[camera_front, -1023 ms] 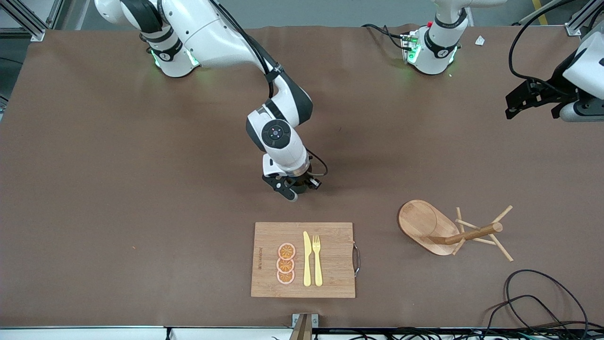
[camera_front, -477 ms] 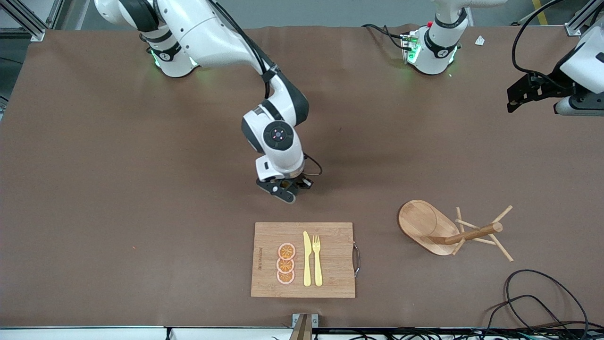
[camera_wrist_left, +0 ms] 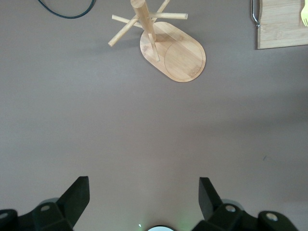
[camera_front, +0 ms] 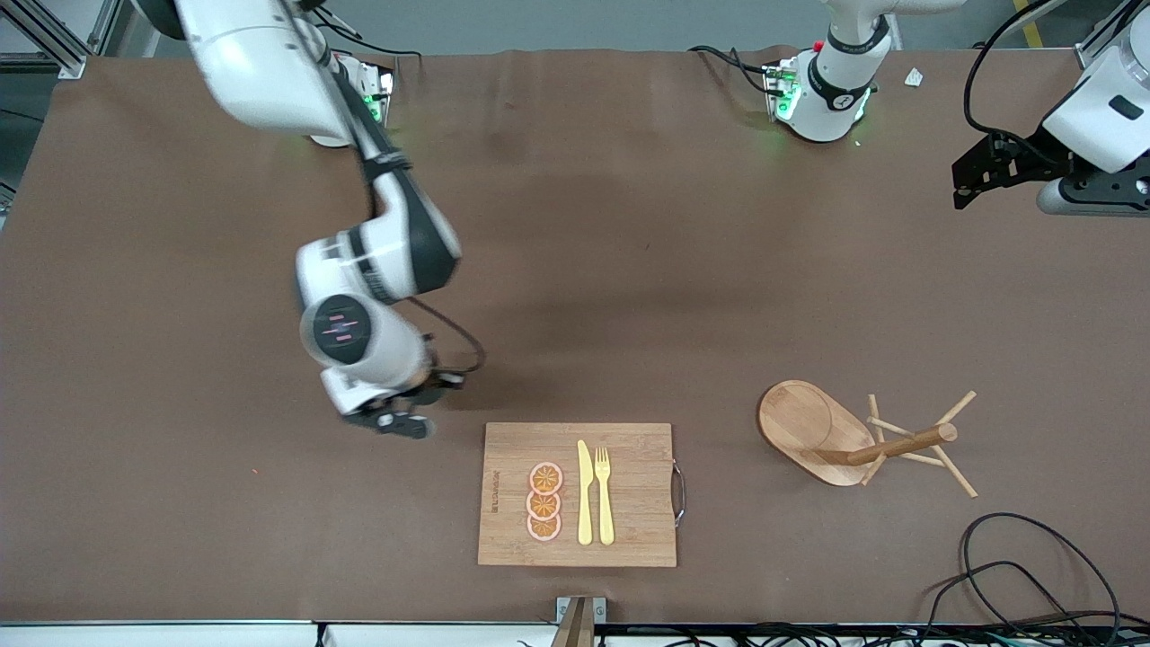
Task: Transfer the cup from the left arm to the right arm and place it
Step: 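Carry the mug with the right gripper while the left gripper withdraws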
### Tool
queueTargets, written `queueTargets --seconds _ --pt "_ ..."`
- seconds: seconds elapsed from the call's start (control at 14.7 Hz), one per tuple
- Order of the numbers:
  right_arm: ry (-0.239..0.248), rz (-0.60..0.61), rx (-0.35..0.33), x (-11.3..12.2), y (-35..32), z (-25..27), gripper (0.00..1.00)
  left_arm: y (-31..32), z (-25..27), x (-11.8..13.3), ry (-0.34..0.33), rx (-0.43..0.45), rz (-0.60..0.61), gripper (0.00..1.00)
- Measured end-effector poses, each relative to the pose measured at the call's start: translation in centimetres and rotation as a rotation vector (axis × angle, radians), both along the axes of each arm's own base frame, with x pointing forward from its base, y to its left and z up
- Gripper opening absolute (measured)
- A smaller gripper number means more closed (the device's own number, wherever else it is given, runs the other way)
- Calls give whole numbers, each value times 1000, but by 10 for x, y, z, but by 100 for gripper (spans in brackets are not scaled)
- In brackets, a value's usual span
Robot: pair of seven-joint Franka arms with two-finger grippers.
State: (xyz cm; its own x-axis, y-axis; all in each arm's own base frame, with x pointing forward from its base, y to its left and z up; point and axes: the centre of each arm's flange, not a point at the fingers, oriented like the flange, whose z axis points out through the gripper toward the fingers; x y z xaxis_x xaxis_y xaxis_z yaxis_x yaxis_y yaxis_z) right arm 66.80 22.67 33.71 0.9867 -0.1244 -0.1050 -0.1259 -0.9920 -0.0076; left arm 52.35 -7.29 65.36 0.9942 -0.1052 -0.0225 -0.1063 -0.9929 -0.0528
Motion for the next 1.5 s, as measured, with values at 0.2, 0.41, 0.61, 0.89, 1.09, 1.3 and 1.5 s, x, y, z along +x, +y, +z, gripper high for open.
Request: queueTargets --seconds 0.2,0.41,0.61,0.89,1.09,1.3,1.5 --pt "2 173 39 20 -132 1 5 -2 0 1 -8 -1 -3 100" --pt "-32 339 65 27 -221 -5 5 -7 -2 3 -19 -3 -14 100" --pt "-51 494 74 28 -248 -24 5 -6 -4 5 -15 -2 -11 100" --pt "-22 611 88 27 -248 -72 5 0 -5 6 -15 -3 0 100" --pt "-2 658 99 26 -247 -89 5 0 -8 8 -10 -2 0 100" --pt "-7 670 100 27 -246 -88 15 0 -10 9 -9 -2 -1 100" --pt "-24 674 93 31 -246 -81 42 0 -10 9 -8 -3 0 100"
